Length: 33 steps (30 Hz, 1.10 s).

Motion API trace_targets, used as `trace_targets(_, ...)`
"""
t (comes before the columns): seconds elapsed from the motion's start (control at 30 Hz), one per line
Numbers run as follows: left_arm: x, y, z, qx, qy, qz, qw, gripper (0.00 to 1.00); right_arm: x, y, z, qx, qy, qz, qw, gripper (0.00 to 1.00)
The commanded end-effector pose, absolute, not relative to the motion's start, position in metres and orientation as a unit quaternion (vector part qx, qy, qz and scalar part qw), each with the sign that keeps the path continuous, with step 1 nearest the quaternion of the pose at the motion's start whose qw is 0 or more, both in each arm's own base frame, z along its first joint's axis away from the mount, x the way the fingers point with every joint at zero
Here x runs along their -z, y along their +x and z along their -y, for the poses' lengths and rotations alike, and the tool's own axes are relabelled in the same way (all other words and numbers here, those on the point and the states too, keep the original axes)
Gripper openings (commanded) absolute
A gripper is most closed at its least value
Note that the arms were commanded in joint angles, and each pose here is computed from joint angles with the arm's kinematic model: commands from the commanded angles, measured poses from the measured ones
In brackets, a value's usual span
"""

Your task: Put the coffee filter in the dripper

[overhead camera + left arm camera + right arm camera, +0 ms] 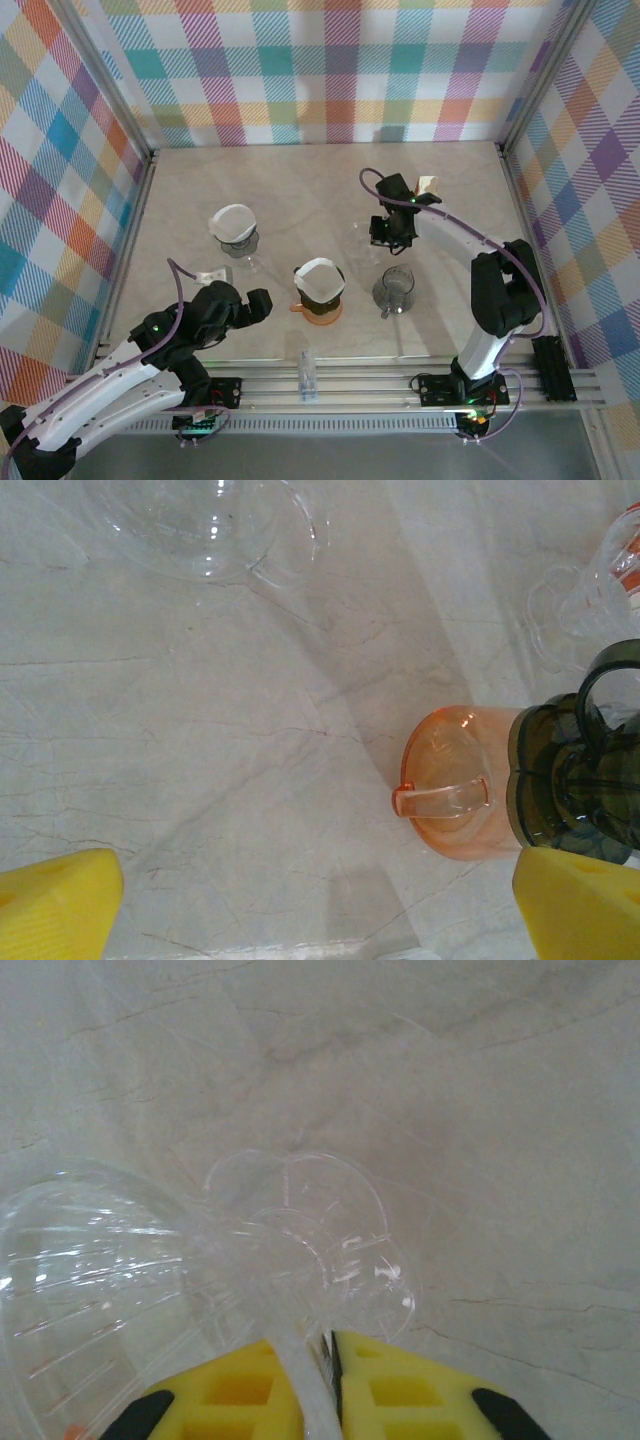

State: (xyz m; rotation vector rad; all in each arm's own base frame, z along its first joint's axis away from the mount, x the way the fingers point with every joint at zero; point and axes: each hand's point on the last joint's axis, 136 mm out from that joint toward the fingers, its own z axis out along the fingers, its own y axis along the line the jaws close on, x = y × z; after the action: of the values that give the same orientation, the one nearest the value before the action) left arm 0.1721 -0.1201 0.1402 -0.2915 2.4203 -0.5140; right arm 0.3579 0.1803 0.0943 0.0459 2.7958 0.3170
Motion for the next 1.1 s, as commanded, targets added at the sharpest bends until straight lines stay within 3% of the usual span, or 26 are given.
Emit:
trace_targets(0.0,-0.134,0.172,0.119,0.192,-0.117,-0.922,0.314,1.00,-0.101,0.364,-0.177,-0.110,0.018,-0.977,0.182,0.23)
trace_targets(0.27,-0.130,0.170,0.117,0.189,-0.119,-0.925,0.309,1.00,-0.110,0.369,-0.174,-0.109,0.022,-0.973,0.205,0.32)
trace_targets(0.47,-0.129,0.170,0.120,0.196,-0.115,-0.924,0.307,1.00,-0.149,0.365,-0.173,-0.136,0.010,-0.955,0.264,0.55)
trace_targets(0.57,-0.129,0.170,0.121,0.197,-0.114,-0.924,0.307,1.00,-0.164,0.355,-0.175,-0.162,0.002,-0.944,0.286,0.62)
trace_targets(0.87,-0.133,0.167,0.125,0.212,-0.104,-0.923,0.303,1.00,-0.196,0.294,-0.190,-0.229,-0.047,-0.907,0.350,0.68)
trace_targets(1.07,-0.122,0.159,0.118,0.221,-0.125,-0.921,0.296,1.00,-0.193,0.250,-0.194,-0.253,-0.061,-0.899,0.353,0.69)
